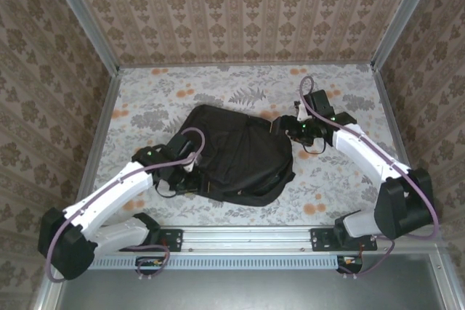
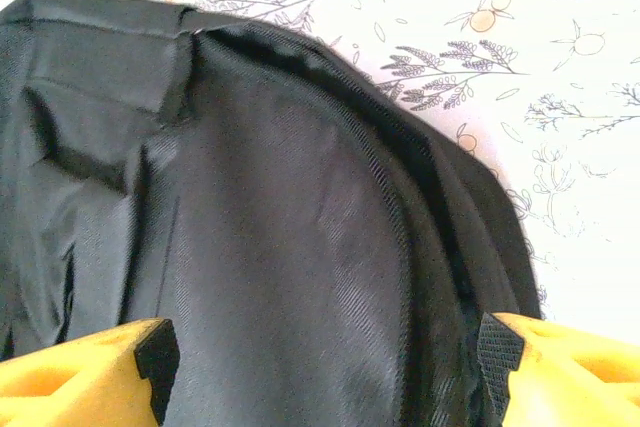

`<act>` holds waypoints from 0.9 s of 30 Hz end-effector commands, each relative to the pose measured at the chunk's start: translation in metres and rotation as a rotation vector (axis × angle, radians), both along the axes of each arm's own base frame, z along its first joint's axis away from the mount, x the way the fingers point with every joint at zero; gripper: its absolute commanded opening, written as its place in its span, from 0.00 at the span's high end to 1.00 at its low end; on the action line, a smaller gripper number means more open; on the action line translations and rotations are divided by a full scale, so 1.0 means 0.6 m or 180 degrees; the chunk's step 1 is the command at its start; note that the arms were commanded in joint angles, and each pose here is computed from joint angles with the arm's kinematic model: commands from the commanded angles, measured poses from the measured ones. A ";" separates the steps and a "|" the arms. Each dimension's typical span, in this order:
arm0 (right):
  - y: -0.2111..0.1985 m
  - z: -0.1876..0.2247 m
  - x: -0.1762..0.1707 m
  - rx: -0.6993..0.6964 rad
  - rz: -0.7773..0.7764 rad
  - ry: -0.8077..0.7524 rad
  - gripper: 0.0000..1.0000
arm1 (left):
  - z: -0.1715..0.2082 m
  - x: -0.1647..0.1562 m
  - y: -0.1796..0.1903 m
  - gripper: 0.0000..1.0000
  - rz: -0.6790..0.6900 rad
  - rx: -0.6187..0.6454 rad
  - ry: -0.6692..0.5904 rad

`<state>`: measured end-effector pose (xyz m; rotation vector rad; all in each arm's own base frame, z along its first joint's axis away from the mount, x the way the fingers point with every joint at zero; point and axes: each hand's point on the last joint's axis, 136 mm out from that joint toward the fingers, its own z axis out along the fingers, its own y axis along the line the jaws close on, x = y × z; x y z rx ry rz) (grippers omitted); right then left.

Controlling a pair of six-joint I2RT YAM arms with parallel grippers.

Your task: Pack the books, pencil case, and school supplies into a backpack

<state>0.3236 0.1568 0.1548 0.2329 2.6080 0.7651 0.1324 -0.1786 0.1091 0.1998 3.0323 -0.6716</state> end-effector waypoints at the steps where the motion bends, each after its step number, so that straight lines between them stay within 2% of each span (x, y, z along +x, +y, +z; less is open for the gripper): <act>1: -0.007 0.029 -0.004 -0.0020 -0.0014 -0.0236 0.19 | 0.046 0.082 -0.032 0.57 -0.0019 -0.0211 -0.0579; 5: -0.008 0.063 -0.033 -0.0135 0.0137 -0.0439 0.23 | 0.055 0.127 -0.036 0.56 0.0061 -0.0197 -0.0664; 9: 0.020 0.098 -0.084 -0.0208 0.0523 -0.0637 0.40 | 0.062 0.148 -0.028 0.55 0.0197 -0.0325 -0.0677; 12: 0.066 0.087 -0.137 -0.0087 0.1017 -0.0463 0.44 | 0.070 0.139 -0.038 0.55 0.0197 -0.0493 -0.0642; 18: 0.129 0.038 -0.212 -0.0263 0.1732 -0.0147 0.50 | 0.069 0.104 -0.066 0.53 0.0241 -0.0800 -0.0447; 22: 0.165 0.032 -0.233 -0.0183 0.1990 -0.0016 0.55 | 0.070 0.087 -0.083 0.51 0.0283 -0.0913 -0.0388; 27: 0.183 0.009 -0.233 -0.0367 0.2102 0.0073 0.58 | 0.062 0.074 -0.094 0.51 0.0290 -0.0940 -0.0366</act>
